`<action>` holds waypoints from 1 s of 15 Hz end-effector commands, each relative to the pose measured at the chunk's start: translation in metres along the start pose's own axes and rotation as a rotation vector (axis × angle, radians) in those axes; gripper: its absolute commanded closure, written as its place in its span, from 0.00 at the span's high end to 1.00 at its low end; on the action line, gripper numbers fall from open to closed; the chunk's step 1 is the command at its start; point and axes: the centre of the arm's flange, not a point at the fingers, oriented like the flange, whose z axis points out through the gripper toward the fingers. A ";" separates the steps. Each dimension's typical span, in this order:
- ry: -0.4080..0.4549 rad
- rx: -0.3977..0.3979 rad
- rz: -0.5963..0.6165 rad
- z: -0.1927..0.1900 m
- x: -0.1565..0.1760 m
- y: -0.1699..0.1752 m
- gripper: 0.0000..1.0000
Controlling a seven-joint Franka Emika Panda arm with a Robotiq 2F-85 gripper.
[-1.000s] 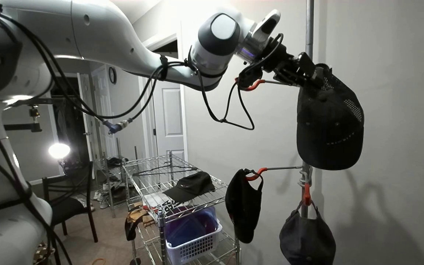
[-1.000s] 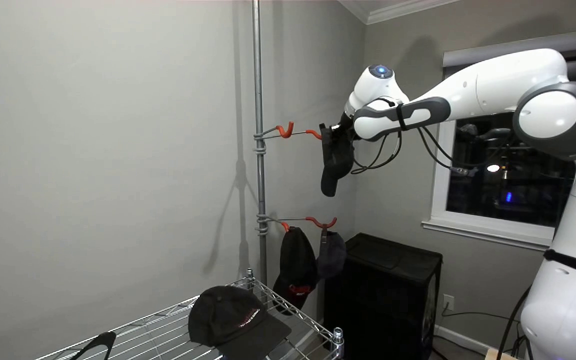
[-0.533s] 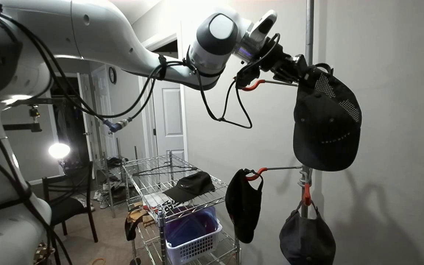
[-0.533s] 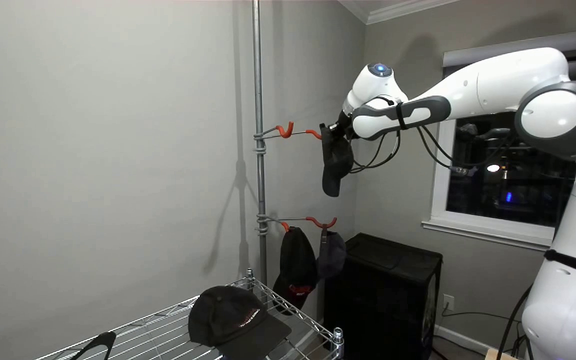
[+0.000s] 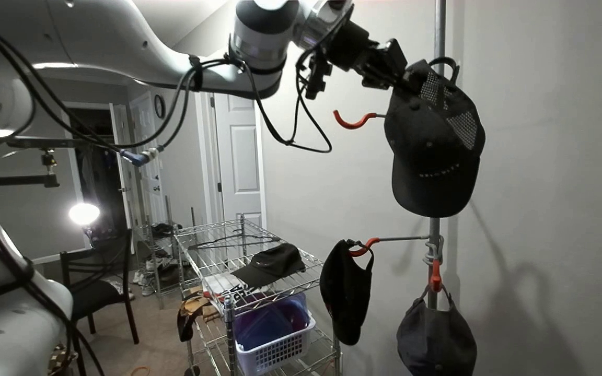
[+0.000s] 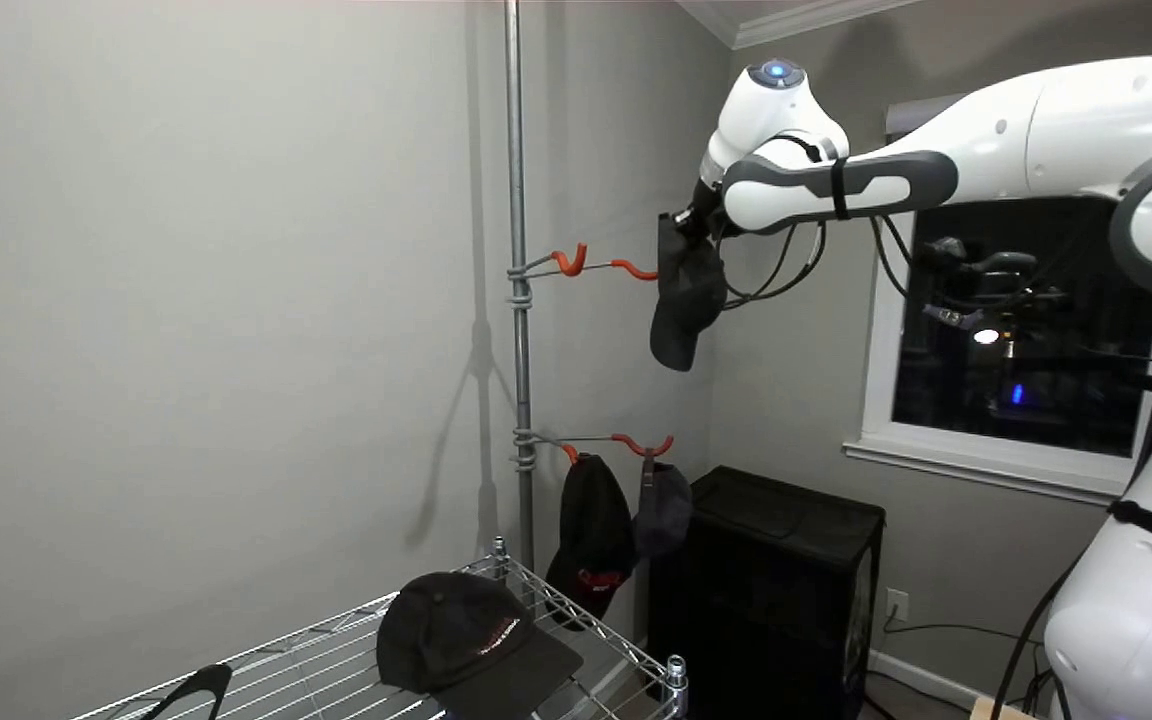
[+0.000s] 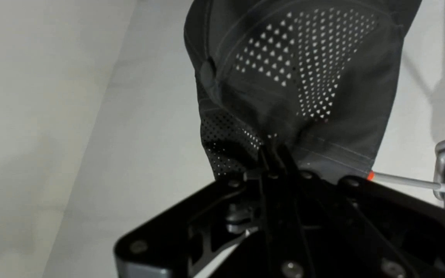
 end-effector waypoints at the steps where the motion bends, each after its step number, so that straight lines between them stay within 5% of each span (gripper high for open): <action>1: 0.030 -0.051 -0.002 -0.067 0.005 0.005 0.00; 5: 0.043 -0.011 -0.037 -0.111 0.003 -0.013 0.00; 10: 0.036 0.217 -0.182 -0.163 -0.015 -0.085 0.00; 15: 0.077 0.348 -0.298 -0.210 -0.026 -0.133 0.00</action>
